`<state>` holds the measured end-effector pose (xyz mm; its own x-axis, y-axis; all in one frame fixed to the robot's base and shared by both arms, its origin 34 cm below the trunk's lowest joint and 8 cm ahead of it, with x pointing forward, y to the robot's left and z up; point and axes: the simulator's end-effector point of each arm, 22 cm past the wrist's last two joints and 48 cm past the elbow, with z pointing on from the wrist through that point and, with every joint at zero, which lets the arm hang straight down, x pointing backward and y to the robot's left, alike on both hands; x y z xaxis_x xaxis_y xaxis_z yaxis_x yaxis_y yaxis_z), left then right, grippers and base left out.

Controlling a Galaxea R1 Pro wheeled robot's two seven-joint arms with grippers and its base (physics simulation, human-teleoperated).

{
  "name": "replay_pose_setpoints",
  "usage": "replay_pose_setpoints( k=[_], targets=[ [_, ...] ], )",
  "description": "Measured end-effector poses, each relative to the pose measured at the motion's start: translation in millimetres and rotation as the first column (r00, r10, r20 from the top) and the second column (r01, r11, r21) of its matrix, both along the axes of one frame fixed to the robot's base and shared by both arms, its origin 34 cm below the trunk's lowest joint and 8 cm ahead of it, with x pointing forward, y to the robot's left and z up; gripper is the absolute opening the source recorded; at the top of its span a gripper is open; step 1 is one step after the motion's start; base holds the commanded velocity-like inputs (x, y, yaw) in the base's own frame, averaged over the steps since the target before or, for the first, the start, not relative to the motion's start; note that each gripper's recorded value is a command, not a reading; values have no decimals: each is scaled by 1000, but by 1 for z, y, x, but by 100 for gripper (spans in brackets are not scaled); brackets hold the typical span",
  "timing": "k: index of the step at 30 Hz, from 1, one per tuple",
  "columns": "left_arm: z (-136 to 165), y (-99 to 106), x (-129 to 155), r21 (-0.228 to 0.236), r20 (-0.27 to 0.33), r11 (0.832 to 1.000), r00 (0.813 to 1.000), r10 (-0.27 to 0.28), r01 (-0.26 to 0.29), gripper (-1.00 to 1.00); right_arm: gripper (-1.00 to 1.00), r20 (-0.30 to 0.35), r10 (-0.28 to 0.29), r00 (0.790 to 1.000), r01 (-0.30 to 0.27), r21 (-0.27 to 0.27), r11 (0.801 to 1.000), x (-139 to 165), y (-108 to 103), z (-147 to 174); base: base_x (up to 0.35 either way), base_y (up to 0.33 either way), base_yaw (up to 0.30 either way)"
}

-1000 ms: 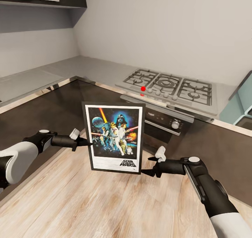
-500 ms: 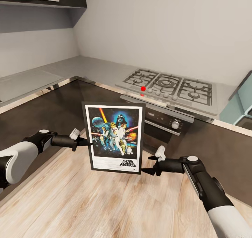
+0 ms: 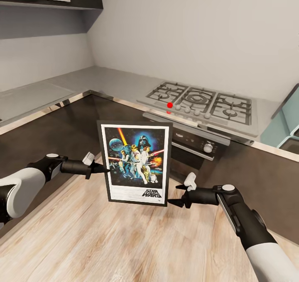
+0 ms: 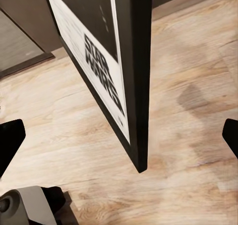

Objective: Pick up the poster from the kitchen countertop and hang it on one of the wall nails in the kitchen.

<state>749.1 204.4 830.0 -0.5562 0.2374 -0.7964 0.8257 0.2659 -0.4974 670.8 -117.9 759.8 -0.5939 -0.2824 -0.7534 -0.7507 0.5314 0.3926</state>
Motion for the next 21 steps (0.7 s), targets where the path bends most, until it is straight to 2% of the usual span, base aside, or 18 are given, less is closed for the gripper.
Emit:
replay_pose_setpoints(
  k=[8, 13, 21],
  targets=[
    [0, 0, 0, 0, 0, 1000, 1000, 0, 0, -100, 100, -12, -4, 1000, 4, 17, 1000, 6, 3, -3, 0, 0, 0],
    [0, 0, 0, 0, 0, 1000, 1000, 0, 0, -100, 100, 24, 10, 1000, -11, 33, 999, 15, 9, -2, 0, 0, 0],
    [0, 0, 0, 0, 0, 1000, 1000, 0, 0, -100, 100, 32, 14, 999, -15, 41, 999, 16, 14, -1, 0, 0, 0]
  ],
)
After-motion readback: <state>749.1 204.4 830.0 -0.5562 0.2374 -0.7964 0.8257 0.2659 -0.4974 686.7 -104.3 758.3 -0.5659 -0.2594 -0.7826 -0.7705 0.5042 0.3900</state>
